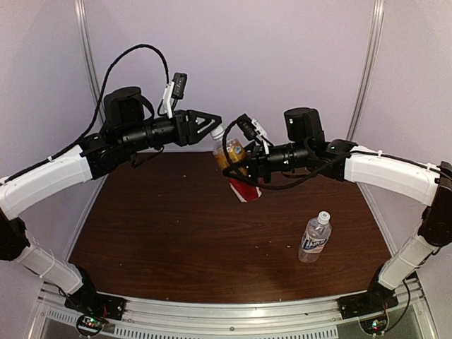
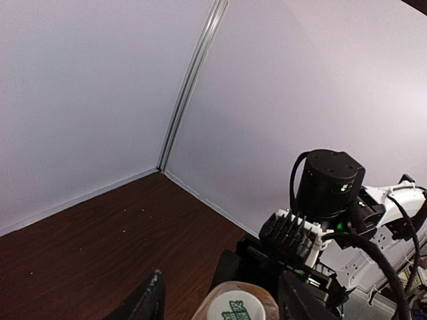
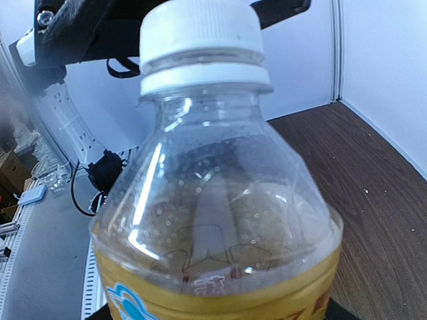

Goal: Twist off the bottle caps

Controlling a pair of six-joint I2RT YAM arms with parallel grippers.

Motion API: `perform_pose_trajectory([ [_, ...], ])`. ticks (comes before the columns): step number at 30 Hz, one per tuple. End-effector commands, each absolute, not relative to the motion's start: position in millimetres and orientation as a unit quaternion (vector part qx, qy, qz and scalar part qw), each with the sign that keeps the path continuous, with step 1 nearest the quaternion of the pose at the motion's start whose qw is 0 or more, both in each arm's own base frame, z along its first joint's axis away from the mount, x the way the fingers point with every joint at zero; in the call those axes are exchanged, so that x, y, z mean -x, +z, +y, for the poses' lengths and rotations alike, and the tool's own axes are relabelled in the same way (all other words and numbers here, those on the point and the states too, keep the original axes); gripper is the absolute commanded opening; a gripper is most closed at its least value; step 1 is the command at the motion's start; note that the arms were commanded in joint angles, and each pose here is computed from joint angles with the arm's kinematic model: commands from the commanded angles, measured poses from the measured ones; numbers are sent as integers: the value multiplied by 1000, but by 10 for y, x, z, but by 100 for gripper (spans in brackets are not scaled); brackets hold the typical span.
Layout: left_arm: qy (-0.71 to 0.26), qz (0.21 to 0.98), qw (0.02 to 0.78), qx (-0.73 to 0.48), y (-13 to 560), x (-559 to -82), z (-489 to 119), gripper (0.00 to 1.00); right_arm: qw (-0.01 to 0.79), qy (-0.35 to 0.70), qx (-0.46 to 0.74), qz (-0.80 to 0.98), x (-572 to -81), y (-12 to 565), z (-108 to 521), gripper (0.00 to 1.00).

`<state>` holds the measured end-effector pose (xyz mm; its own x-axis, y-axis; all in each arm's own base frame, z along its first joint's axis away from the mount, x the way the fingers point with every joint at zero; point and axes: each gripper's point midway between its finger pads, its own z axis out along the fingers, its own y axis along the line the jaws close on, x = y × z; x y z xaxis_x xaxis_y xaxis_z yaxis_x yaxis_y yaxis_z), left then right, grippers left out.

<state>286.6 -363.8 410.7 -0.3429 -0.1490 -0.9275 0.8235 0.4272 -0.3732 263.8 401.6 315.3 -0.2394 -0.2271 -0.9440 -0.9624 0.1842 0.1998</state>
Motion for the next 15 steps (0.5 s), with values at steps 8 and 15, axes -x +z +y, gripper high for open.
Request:
perform_pose_trajectory([
  [8, -539, 511, 518, -424, 4552, -2199, -3546, 81, 343, 546, 534, 548, -2048, 3375, 4001, 63],
  [15, -567, 473, 488, -465, 4485, -2038, -3594, 82, 317, 583, 541, 517, -1904, 3485, 3997, 64],
])
